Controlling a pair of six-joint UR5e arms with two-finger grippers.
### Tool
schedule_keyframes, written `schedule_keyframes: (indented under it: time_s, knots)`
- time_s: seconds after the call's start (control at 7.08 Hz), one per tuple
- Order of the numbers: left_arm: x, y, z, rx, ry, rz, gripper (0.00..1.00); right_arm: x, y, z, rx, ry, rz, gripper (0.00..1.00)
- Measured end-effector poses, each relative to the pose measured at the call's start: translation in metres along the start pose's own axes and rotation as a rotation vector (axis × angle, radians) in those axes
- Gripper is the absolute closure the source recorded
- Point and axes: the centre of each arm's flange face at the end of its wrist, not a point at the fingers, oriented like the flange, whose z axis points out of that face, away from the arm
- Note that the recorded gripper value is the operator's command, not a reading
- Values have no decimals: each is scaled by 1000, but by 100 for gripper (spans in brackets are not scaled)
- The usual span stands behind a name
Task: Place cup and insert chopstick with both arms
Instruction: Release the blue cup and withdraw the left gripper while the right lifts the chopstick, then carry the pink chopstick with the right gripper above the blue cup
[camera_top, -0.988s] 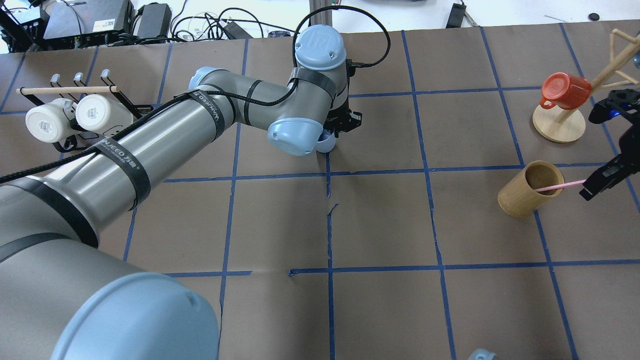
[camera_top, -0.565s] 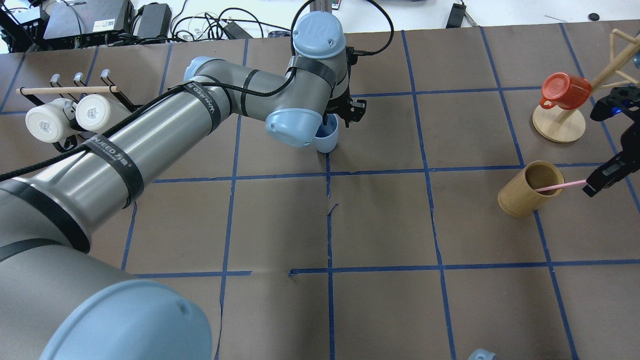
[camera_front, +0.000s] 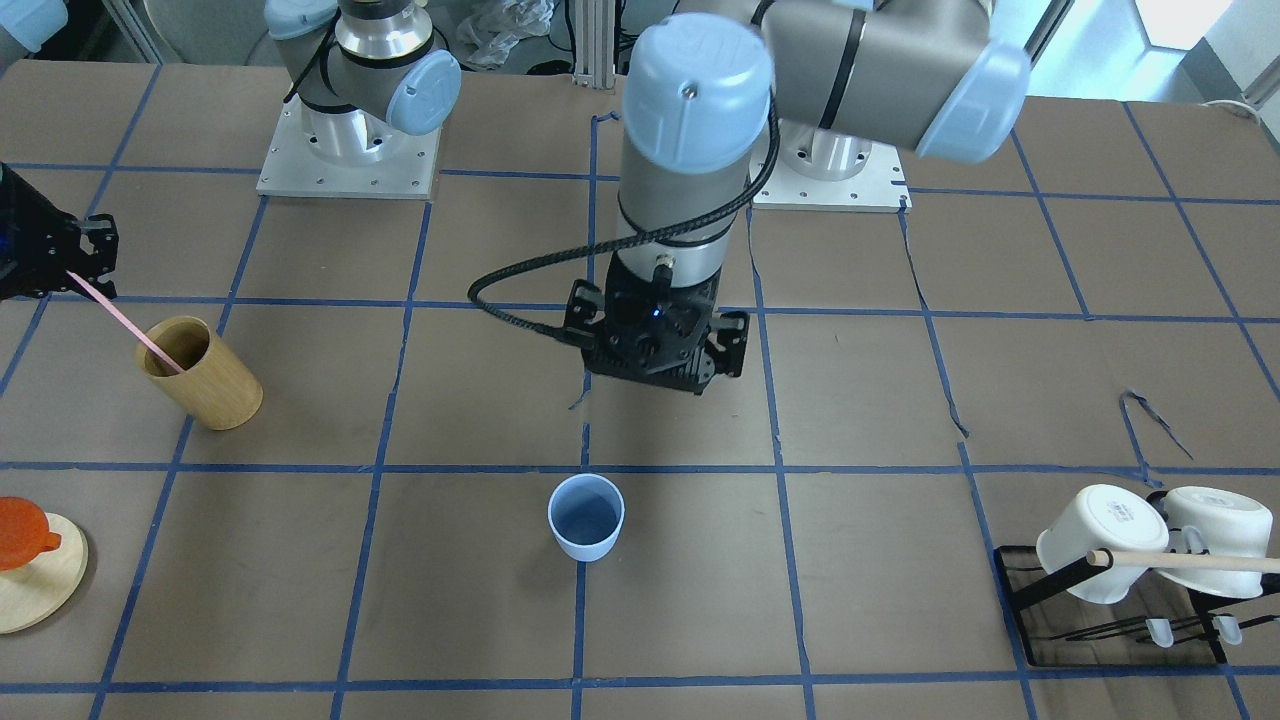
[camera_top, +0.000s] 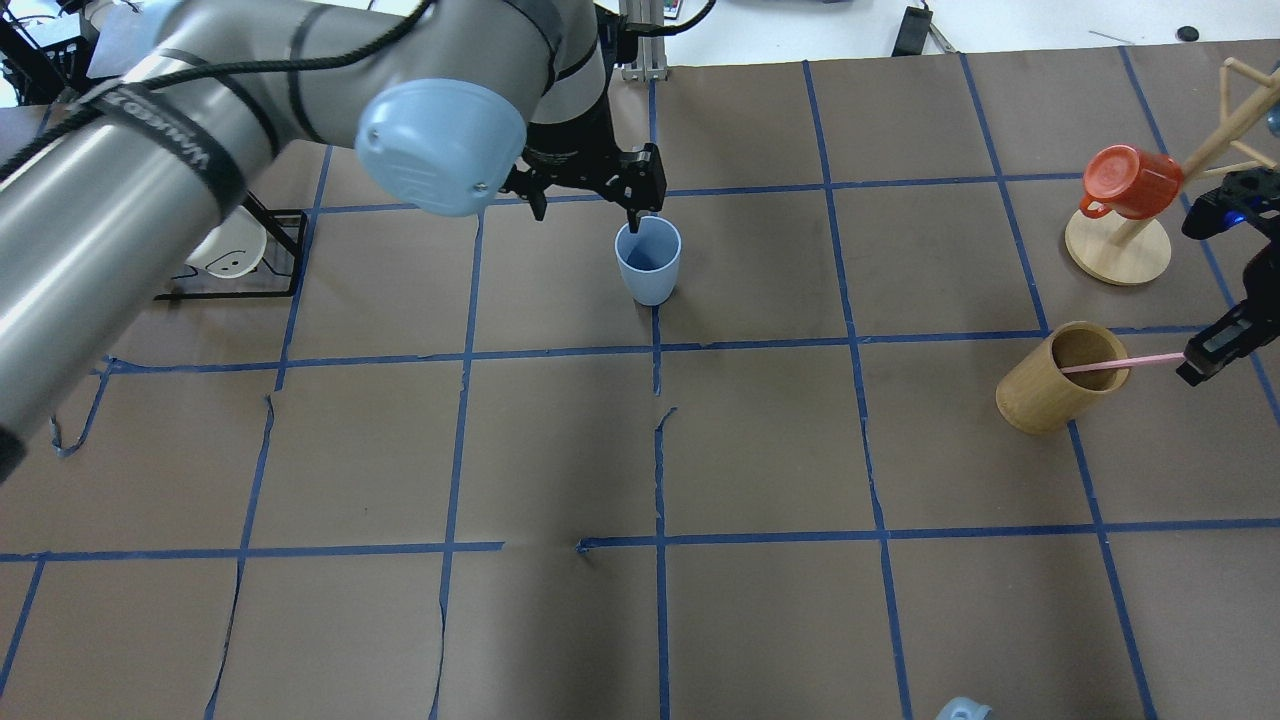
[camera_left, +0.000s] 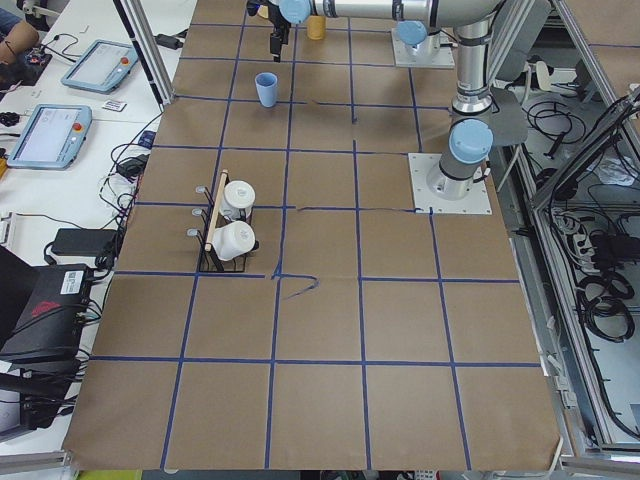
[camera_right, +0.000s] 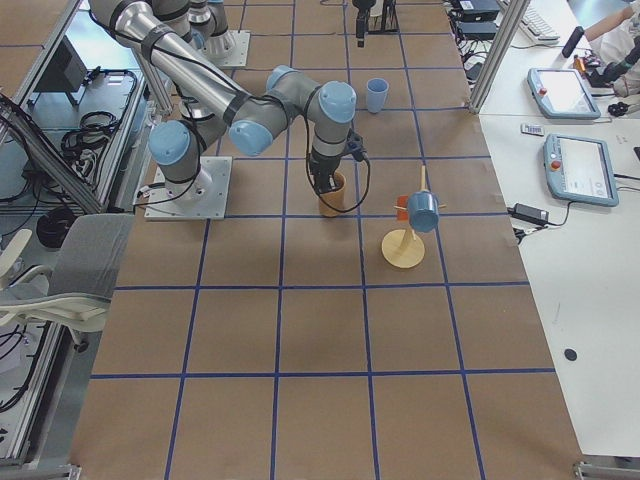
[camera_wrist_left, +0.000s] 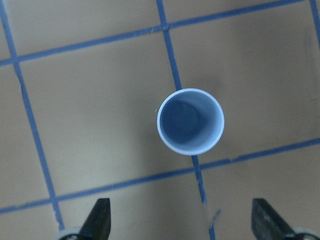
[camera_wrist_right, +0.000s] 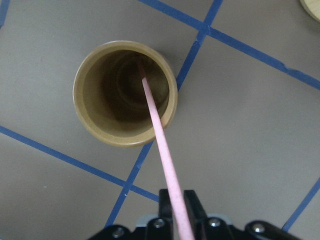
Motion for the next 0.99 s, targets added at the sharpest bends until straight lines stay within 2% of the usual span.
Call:
schedule_keyframes:
  time_s: [0.14, 0.28, 0.56, 0.85, 0.99]
  knots:
    - [-17, 29, -20, -64, -1, -9, 0, 1, 0, -4, 2, 5, 3, 94]
    - [-38, 49, -36, -94, 2, -36, 0, 2, 0, -11, 4, 9, 4, 94]
    - [-93, 67, -67, -63, 18, -56, 0, 2, 0, -41, -17, -27, 2, 94]
    - [-125, 68, -84, 0, 8, -51, 0, -6, -3, -107, -40, -55, -14, 94]
    - [-130, 67, -87, 20, 2, -54, 0, -23, -13, -144, -50, -37, -32, 94]
